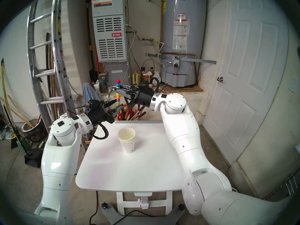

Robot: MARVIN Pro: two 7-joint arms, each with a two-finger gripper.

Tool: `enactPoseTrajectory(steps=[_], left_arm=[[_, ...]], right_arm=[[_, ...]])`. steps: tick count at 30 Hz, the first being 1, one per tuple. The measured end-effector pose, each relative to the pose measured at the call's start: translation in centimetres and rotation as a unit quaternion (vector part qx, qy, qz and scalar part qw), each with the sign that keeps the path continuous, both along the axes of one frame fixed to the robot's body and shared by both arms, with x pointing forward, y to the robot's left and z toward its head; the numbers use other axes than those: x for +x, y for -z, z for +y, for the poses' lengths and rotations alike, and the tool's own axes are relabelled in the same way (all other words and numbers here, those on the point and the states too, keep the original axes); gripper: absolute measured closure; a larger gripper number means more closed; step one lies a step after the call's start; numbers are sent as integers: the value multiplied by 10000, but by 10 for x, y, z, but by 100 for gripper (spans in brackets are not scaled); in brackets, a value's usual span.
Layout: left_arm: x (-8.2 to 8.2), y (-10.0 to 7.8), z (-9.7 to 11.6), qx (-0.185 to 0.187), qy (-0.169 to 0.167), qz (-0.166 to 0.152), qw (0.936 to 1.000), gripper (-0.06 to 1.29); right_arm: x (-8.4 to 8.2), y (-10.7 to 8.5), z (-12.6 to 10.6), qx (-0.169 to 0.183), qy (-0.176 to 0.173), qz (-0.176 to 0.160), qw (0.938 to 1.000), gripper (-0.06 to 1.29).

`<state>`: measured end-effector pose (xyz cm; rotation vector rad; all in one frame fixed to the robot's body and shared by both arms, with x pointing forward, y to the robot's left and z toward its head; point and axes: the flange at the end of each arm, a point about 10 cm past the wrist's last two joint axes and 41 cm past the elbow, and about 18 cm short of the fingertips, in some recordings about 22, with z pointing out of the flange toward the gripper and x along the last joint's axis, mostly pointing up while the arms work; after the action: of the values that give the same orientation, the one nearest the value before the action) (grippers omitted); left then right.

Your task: Switch the marker to another color

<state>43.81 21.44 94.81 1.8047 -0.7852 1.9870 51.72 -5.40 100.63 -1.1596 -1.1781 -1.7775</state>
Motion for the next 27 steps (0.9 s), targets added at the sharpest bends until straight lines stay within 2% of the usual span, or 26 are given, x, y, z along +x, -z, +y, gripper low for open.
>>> enactPoseTrajectory(steps=[6,9,27], left_arm=[[1,1,0,-3,-4,7,10000,53],[1,2,0,-4,-8,16,10000,78],[1,1,0,-20,13,-29,10000,80]], right_arm=[[-2,1,1,2,-60,12,10000,117],[-3,1,1,18,-89,14,10000,117],[-6,-2,-2,175,-82,52,9998,117]])
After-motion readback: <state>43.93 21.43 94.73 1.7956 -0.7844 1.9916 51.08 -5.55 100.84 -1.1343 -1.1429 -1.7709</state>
